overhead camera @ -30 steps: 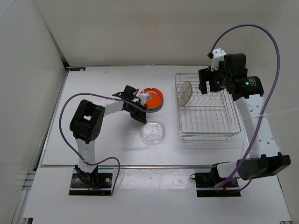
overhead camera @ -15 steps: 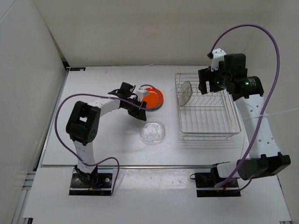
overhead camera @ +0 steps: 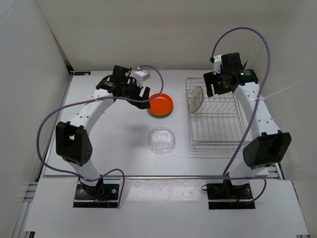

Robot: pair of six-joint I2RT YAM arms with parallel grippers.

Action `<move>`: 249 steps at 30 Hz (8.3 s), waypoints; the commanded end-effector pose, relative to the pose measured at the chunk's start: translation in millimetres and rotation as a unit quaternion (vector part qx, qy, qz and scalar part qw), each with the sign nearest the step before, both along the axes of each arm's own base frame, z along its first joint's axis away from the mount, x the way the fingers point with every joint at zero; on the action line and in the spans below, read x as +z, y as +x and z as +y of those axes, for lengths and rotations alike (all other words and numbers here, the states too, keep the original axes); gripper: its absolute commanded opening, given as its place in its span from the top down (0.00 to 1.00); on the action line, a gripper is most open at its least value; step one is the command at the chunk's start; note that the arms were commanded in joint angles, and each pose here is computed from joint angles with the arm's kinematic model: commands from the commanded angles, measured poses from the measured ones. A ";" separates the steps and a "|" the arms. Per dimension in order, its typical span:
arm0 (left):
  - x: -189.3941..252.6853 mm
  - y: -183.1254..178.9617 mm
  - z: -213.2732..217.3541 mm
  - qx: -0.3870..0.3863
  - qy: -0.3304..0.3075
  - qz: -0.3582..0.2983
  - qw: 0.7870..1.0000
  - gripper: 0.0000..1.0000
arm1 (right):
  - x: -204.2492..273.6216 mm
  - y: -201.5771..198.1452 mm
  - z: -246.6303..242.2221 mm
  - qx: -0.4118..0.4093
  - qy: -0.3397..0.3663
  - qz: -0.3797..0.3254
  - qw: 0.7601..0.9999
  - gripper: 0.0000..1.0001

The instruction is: Unload the plates from the dish rack

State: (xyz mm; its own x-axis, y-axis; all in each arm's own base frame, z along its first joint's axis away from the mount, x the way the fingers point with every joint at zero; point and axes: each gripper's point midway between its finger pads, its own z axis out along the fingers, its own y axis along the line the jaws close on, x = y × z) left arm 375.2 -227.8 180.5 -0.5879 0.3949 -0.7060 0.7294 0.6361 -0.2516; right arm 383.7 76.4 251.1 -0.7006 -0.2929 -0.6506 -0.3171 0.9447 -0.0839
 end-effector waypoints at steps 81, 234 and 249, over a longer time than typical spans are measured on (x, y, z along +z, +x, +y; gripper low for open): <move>149.9 39.2 31.7 0.128 -0.072 -0.106 0.983 0.00 | 87.8 39.9 -50.9 -0.179 -0.258 -0.174 0.933 1.00; -93.4 -46.8 -34.9 -0.076 0.041 0.123 0.989 0.89 | 141.1 -76.0 6.3 0.024 0.116 -0.219 0.969 0.00; -108.0 -57.6 -35.1 -0.082 0.047 0.145 0.985 0.89 | 143.6 -85.4 7.7 0.032 0.122 -0.222 0.967 0.00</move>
State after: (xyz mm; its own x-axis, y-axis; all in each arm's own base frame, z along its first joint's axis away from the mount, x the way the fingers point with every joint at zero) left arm 319.8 -255.7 63.2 -0.7052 0.5570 -0.4388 0.7082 0.5836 -0.3974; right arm 301.2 84.0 386.8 -0.3547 -0.1296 -0.9260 -0.3493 0.9370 0.0026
